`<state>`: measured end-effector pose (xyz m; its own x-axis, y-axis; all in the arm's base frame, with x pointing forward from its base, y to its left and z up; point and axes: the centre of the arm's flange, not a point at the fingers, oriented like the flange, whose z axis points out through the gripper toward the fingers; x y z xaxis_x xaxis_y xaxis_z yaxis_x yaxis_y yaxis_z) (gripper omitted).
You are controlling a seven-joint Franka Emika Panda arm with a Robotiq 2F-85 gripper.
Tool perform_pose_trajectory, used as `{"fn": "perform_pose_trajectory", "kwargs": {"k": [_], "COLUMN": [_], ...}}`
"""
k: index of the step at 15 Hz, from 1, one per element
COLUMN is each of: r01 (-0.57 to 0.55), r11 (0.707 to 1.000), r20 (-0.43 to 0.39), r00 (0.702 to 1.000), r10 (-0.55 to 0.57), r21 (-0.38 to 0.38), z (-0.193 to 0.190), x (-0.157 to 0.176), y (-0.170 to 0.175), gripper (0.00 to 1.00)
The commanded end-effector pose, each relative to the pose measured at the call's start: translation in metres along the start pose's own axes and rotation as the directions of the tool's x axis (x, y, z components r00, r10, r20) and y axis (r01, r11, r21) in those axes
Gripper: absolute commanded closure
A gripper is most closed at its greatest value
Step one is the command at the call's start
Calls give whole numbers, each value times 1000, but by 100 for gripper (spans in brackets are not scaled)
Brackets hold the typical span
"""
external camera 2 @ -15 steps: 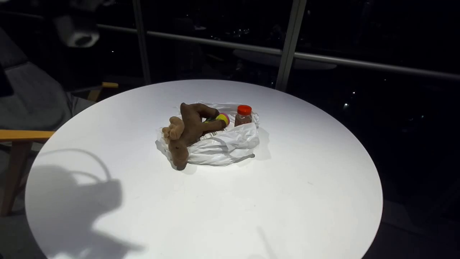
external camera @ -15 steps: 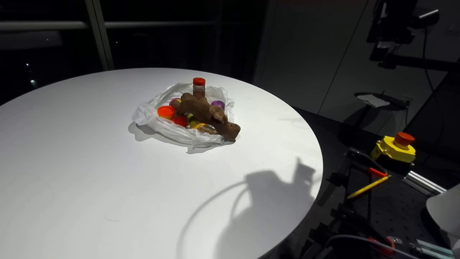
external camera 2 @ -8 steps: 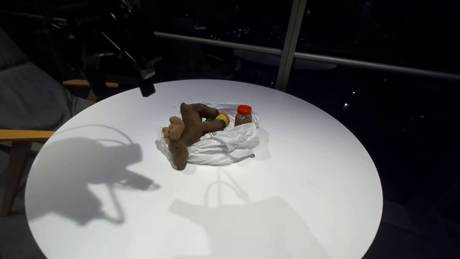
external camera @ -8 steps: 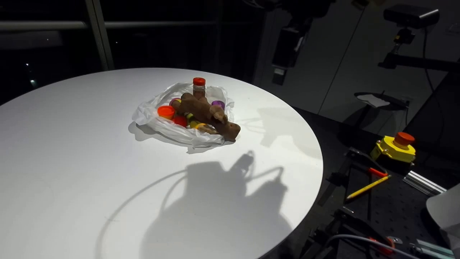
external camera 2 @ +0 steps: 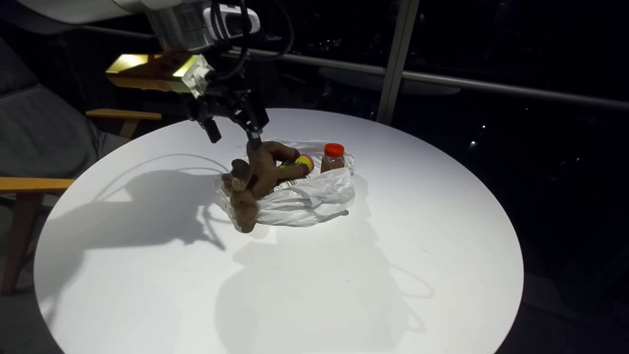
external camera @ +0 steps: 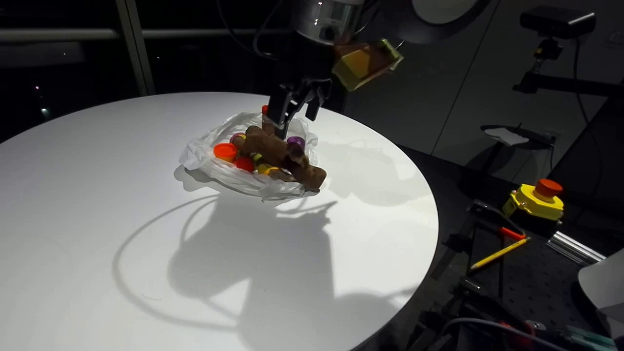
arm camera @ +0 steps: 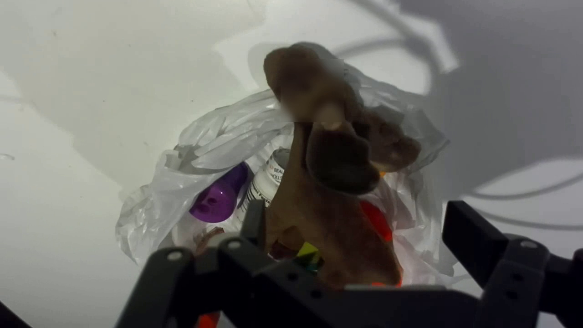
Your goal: Pick the objects in the plastic bag and put them on the table
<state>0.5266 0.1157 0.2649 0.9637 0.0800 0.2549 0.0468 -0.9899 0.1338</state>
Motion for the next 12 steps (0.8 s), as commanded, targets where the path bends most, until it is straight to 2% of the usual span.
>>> {"fn": "perform_pose_trajectory", "kwargs": {"k": [1,6,7,8,12], "r01": [-14,-21,-31,-39,-65], "r11": [999,999,999,998,994], "r20": [-38,-15,-14,-18,-33], "r00": [999,1000,999,999,997], "r10": [13,21,31,38,63], "r21": [-33,-29,-36,-43,-84], "z": [43,75,82,83,80], "x": [48,70,72,74,75], "y": [-16,-24,-23,-24,-16], "gripper": [0,0,25,26,58]}}
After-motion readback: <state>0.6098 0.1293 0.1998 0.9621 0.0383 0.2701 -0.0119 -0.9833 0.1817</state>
